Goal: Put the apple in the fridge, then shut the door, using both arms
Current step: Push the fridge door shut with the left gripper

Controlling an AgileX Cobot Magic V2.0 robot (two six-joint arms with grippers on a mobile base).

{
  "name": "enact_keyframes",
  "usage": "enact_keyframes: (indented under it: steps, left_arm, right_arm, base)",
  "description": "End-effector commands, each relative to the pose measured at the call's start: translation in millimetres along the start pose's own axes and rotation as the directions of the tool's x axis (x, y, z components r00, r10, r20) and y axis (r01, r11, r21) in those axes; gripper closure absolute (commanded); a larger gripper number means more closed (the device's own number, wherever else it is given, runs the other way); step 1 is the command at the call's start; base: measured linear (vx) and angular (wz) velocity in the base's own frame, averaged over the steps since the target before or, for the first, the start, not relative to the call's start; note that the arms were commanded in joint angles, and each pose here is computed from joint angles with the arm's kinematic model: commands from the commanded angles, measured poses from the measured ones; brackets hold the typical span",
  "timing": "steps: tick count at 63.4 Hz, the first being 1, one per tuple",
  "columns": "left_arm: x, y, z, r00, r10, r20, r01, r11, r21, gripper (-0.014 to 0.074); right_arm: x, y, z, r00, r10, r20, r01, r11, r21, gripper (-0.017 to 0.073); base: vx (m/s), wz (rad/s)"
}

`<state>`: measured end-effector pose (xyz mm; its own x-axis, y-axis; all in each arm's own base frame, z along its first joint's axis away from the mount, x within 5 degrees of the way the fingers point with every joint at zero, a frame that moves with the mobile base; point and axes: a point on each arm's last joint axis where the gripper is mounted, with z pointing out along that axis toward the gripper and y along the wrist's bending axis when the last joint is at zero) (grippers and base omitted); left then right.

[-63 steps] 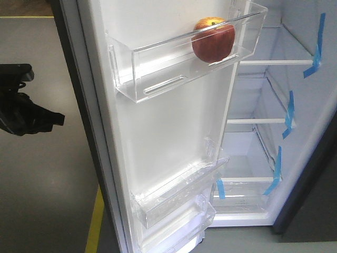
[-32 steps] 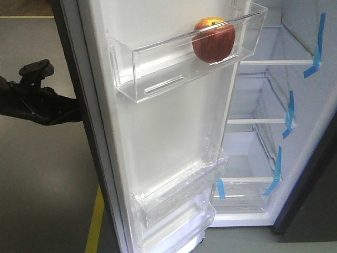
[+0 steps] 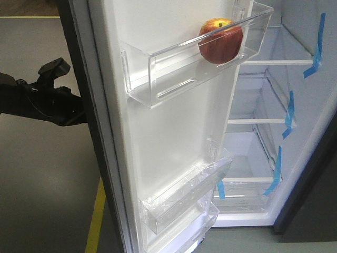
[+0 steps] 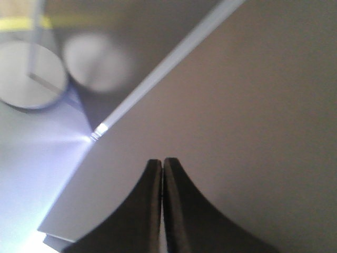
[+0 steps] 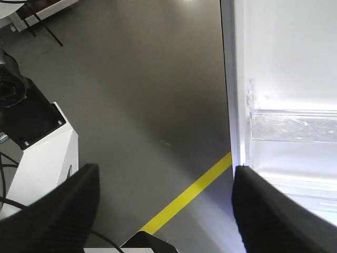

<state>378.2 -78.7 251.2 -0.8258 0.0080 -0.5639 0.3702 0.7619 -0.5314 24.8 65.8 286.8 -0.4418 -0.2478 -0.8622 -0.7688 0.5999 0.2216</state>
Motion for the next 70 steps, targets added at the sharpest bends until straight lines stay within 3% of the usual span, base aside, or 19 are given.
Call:
enact_keyframes:
  steps: [1, 22, 38, 62, 70]
  left_arm:
    - [-13.8, -33.4, -22.9, 0.996, 0.047, 0.077, -0.054, 0.994, 0.093, 0.0600]
    - [-9.3, -89.0, -41.5, 0.977, 0.184, 0.104, -0.201, 0.962, 0.183, 0.0600]
    - [0.8, -125.8, -35.1, 0.966, 0.244, 0.088, -0.259, 0.930, 0.262, 0.0600]
    - [21.2, -186.5, -17.2, 0.925, 0.356, 0.133, -0.377, 0.817, 0.437, 0.0600]
    - [25.4, -197.6, -13.4, 0.919, 0.367, 0.146, -0.392, 0.803, 0.449, 0.0600]
  right_arm:
    - [-10.7, 1.5, -2.8, 0.998, 0.005, 0.063, -0.005, 1.000, -0.003, 0.0054]
    - [-10.6, 1.6, -2.8, 0.998, 0.005, 0.063, -0.004, 1.000, -0.003, 0.0054]
    - [-10.6, 1.6, -2.8, 0.998, 0.005, 0.063, -0.004, 1.000, -0.003, 0.0054]
    - [-10.7, 1.6, -2.8, 0.998, 0.005, 0.063, -0.005, 1.000, -0.004, 0.0054]
    - [-10.7, 1.6, -2.8, 0.998, 0.003, 0.063, -0.003, 1.000, -0.004, 0.0054]
  base:
    - [0.00, 0.00]
    - [0.00, 0.00]
    - [0.00, 0.00]
    - [0.00, 0.00]
    - [0.00, 0.00]
